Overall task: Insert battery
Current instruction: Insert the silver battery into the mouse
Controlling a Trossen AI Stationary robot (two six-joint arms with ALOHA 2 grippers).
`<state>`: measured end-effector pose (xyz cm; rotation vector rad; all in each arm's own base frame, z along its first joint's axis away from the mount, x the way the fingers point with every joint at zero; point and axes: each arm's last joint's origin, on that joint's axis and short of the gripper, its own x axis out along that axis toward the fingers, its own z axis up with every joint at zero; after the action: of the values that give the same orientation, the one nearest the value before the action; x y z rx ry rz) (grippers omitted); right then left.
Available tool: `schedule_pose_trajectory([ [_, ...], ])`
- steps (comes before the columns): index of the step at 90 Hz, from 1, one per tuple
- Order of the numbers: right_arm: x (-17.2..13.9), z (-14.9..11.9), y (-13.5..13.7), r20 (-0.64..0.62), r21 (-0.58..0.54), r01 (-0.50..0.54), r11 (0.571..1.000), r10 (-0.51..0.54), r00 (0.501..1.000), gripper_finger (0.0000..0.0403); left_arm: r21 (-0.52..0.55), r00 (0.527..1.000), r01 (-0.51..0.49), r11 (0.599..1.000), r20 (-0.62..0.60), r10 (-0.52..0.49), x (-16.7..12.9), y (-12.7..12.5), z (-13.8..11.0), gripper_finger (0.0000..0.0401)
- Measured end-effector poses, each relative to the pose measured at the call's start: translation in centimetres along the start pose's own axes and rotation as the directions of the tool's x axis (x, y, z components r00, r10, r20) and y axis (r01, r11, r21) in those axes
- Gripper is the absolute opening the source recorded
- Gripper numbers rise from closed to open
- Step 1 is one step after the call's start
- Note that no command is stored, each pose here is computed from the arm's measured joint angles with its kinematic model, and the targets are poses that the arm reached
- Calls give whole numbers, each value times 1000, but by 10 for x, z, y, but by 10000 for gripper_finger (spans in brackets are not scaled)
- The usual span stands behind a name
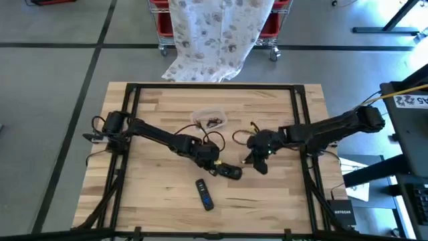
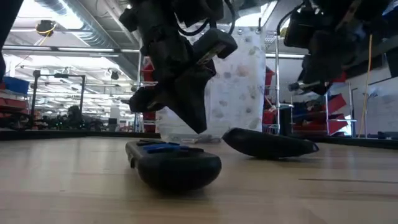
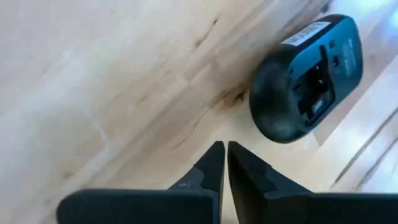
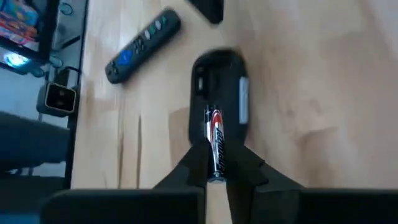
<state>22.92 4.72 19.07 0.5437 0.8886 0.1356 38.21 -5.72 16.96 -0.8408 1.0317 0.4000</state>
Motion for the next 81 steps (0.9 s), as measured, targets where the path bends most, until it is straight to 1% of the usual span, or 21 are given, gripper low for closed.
schedule_pose_trajectory([
  [11,14,-2,8,17,74,-9,997,8,1000,6,58,1000,10,998,0,-10,-1,-1,0,1],
  [18,22,-5,6,4,135,28,990,-29,1000,6,107,1000,10,994,2,-10,-1,-1,-1,1],
  [26,30,-6,1,-15,207,66,976,-64,998,6,140,1000,6,990,4,-7,1,1,-2,1],
  [33,37,-4,1,4,227,61,972,-64,998,6,173,1000,-6,985,7,5,1,2,-2,1],
  [39,42,-1,2,-14,258,80,963,-79,997,6,203,1000,-13,979,29,8,1,1,-1,1],
  [44,45,3,4,-26,263,93,960,-90,996,6,236,999,-26,971,46,16,1,1,-1,1],
  [52,49,11,7,-27,262,143,954,-141,990,6,285,998,-43,958,64,26,1,2,0,1],
  [56,52,14,8,-31,262,167,951,-165,986,6,287,997,-44,957,66,26,1,2,0,1],
  [68,60,23,12,-34,241,172,955,-168,985,6,298,997,-35,954,80,12,1,0,0,1],
  [81,71,23,10,-70,240,191,952,-179,981,6,324,996,-43,945,88,15,1,-2,-2,1],
])
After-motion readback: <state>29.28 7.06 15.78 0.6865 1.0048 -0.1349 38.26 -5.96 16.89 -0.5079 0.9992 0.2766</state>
